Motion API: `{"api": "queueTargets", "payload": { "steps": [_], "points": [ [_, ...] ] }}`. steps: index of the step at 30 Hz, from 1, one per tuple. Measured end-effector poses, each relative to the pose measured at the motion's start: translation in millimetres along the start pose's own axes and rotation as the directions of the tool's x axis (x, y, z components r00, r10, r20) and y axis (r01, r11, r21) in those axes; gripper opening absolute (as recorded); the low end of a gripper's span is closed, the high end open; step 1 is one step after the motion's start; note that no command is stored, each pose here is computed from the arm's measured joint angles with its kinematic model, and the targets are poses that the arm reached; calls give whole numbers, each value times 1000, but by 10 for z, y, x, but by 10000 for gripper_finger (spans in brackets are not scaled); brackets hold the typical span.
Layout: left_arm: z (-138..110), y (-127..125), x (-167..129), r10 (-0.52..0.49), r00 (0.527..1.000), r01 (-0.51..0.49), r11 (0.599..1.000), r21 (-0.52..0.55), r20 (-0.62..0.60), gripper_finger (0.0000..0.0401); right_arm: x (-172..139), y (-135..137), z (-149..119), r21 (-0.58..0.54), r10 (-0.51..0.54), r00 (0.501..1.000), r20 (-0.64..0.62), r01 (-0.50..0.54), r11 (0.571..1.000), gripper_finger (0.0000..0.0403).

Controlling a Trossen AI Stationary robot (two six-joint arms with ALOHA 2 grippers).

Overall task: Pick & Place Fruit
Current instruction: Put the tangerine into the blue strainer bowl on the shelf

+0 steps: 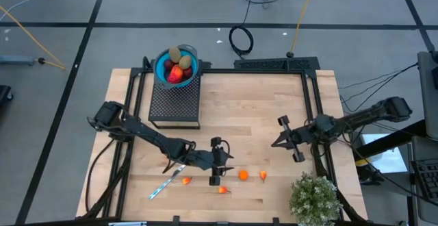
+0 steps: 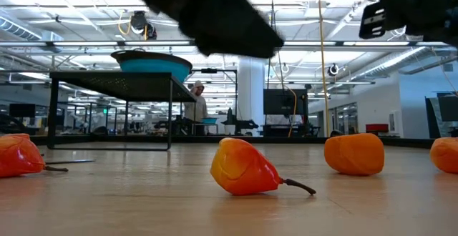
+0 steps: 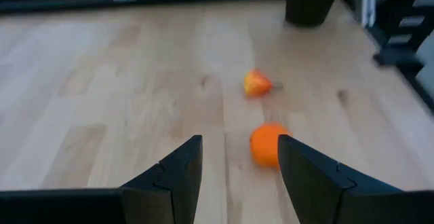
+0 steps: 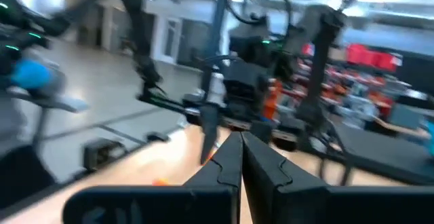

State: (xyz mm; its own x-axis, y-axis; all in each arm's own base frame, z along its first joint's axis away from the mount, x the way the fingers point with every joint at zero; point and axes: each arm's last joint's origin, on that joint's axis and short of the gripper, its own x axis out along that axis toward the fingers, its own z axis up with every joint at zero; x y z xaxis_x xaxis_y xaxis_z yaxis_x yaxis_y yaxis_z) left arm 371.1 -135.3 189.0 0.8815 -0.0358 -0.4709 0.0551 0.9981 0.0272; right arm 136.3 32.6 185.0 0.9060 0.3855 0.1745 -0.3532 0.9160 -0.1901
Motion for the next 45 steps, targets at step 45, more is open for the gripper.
{"api": "queueTargets", "payload": {
  "steps": [45],
  "points": [
    [77,-30,771,-98,981,88,994,-63,-169,275,-241,-396,-24,202,-4,995,-99,24,979,0]
  ]
}}
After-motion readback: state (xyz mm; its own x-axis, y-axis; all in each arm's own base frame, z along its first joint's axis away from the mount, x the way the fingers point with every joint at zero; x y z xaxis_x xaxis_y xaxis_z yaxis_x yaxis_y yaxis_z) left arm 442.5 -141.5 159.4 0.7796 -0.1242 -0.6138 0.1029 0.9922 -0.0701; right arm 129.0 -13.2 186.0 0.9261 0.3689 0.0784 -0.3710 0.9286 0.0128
